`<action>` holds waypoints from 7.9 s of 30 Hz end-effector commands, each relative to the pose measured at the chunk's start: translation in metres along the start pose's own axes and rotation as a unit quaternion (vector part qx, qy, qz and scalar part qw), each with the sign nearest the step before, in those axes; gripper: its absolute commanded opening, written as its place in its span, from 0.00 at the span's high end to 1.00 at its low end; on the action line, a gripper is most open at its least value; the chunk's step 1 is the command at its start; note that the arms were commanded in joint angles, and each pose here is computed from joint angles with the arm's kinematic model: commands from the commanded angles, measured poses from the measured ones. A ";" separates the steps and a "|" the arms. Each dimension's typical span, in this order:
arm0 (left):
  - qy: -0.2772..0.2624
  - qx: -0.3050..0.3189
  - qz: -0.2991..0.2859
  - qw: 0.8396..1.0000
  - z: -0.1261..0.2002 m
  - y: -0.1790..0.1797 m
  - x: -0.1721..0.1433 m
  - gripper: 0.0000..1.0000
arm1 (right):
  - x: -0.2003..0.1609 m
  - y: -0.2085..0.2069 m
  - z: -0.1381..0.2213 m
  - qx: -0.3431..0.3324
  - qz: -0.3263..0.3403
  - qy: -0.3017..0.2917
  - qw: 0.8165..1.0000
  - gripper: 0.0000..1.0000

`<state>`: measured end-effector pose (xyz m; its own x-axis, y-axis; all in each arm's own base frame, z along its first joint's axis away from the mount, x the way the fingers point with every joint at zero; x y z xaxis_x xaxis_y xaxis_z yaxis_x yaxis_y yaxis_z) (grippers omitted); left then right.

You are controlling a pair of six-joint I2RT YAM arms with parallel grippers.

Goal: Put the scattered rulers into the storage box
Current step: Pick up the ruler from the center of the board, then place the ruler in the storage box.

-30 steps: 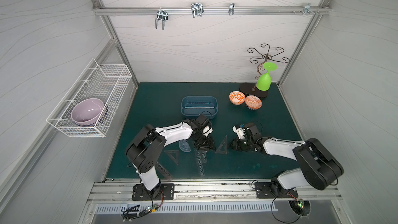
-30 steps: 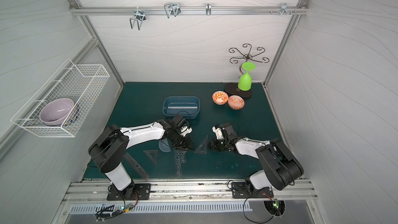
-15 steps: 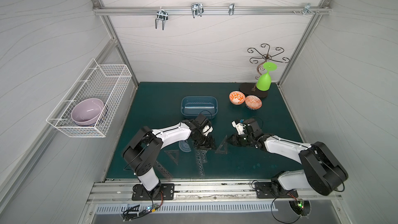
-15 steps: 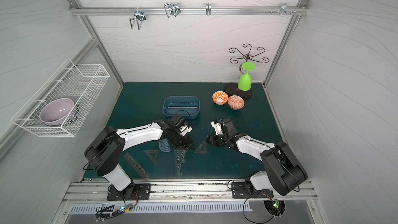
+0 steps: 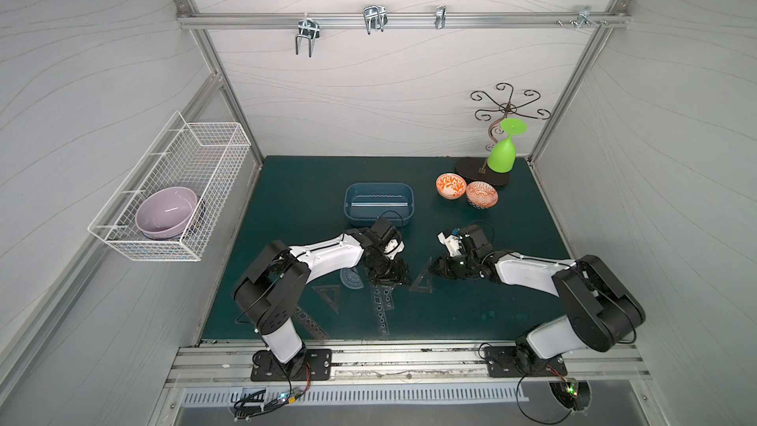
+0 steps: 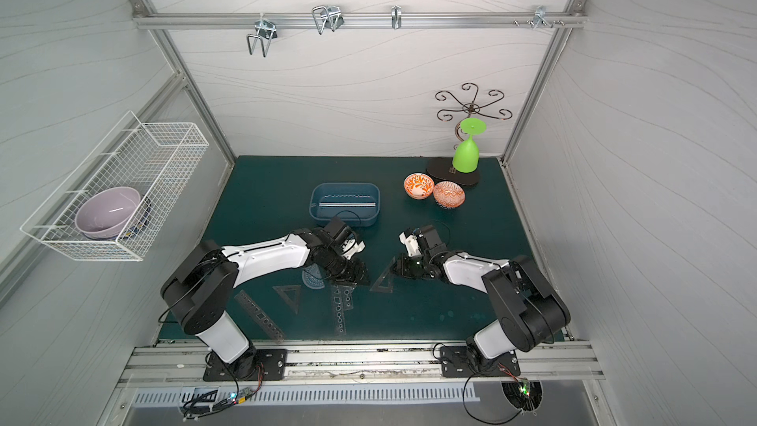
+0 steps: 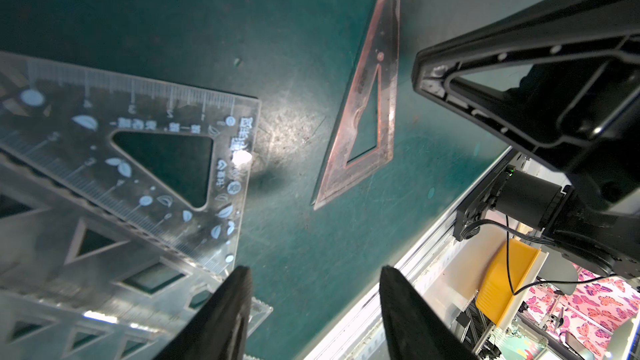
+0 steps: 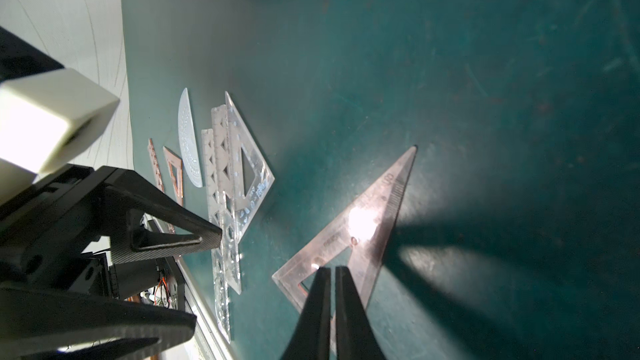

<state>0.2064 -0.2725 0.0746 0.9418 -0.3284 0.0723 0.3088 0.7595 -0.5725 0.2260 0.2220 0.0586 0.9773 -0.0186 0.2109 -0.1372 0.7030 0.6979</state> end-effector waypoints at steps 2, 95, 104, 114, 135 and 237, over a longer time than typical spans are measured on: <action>-0.004 -0.009 -0.012 1.000 0.000 -0.004 -0.001 0.36 | -0.004 -0.006 -0.002 -0.005 -0.001 0.002 1.000 0.90; 0.041 -0.026 0.034 0.998 -0.049 0.013 -0.005 0.49 | -0.031 -0.043 -0.011 -0.034 -0.031 0.030 0.998 0.92; 0.044 -0.023 0.033 0.998 -0.049 0.012 -0.005 0.52 | -0.033 -0.044 -0.010 -0.035 -0.036 0.030 0.998 0.92; 0.052 -0.003 0.039 0.998 -0.047 0.020 -0.015 0.51 | -0.036 -0.045 -0.010 -0.039 -0.036 0.030 0.998 0.92; 0.082 -0.003 0.025 0.996 -0.076 0.016 -0.011 0.55 | -0.039 -0.047 -0.013 -0.046 -0.035 0.037 0.998 0.92; -0.264 0.160 0.086 0.947 0.198 0.087 0.060 0.32 | 0.210 0.124 0.000 0.082 0.049 -0.196 0.976 1.00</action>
<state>0.3031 -0.1326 0.1885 0.9102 0.0179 0.4138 0.1764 0.8872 -0.4263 0.3845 0.2959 0.1911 0.8942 -0.1748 0.4121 -0.2837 0.4910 0.8237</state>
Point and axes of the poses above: each gripper's point midway between its finger pads, its own z axis back along the fingers, its own y axis along the line the jaws close on, x = y × z, the point moved 3 cm from there along z, back along the fingers, and after that the axes turned 6 degrees about -z, right-handed, at the moved point
